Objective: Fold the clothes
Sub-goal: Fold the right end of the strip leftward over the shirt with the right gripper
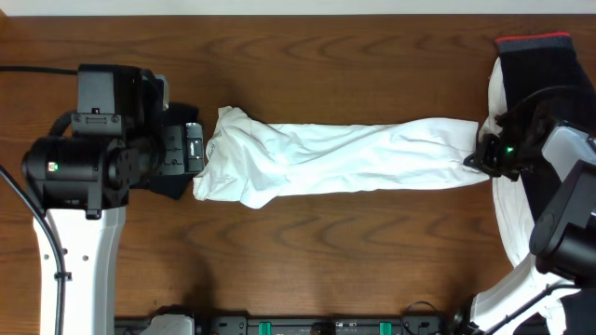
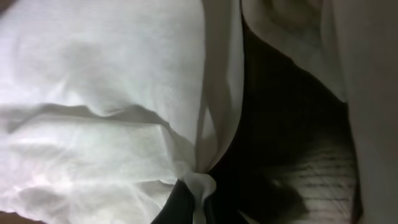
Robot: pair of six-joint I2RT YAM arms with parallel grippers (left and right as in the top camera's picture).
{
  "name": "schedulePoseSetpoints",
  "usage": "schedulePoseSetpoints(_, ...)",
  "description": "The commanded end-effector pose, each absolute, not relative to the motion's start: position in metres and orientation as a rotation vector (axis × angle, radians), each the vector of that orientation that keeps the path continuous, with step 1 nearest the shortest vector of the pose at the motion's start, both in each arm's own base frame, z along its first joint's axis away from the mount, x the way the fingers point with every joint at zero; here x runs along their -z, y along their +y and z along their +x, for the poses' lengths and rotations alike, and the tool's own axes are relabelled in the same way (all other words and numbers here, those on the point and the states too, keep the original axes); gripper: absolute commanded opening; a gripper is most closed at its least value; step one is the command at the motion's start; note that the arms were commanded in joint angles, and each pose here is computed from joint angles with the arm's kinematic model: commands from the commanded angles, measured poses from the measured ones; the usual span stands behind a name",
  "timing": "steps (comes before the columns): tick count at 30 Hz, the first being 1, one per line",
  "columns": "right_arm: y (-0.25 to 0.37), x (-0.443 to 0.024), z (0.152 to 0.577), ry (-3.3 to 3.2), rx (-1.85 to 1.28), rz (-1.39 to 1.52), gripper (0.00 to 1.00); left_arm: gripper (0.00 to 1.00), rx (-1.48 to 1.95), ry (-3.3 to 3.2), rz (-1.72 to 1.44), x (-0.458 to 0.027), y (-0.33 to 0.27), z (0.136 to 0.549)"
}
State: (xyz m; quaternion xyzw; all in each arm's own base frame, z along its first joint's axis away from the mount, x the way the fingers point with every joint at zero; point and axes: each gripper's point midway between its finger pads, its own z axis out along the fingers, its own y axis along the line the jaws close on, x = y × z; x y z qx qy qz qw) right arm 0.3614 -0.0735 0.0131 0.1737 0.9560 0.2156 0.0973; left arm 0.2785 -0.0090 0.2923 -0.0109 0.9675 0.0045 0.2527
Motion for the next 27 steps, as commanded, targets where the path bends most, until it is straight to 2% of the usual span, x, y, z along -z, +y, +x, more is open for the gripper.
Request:
schedulePoseSetpoints(1, -0.081, -0.057, 0.376, 2.728, -0.562, 0.519, 0.01, 0.98, -0.014, 2.618, -0.039, -0.297, -0.007, 0.278)
schedulePoseSetpoints(5, -0.102, -0.101, 0.371, 2.658, -0.357, 0.560, 0.01, 0.98, -0.014, 2.618, -0.039, -0.297, -0.007, 0.278)
schedulePoseSetpoints(11, -0.081, -0.156, 0.370, 2.549, -0.364, 0.447, 0.01, 0.98, -0.014, 2.618, -0.039, -0.297, -0.007, 0.278)
schedulePoseSetpoints(15, -0.036, -0.169, 0.375, 2.543, -0.434, 0.291, 0.01, 0.98, -0.014, 2.618, -0.039, -0.297, -0.007, 0.278)
schedulePoseSetpoints(27, 0.159, -0.151, 0.374, 2.577, -0.631, -0.310, 0.01, 0.98, -0.014, 2.618, -0.039, -0.297, -0.007, 0.278)
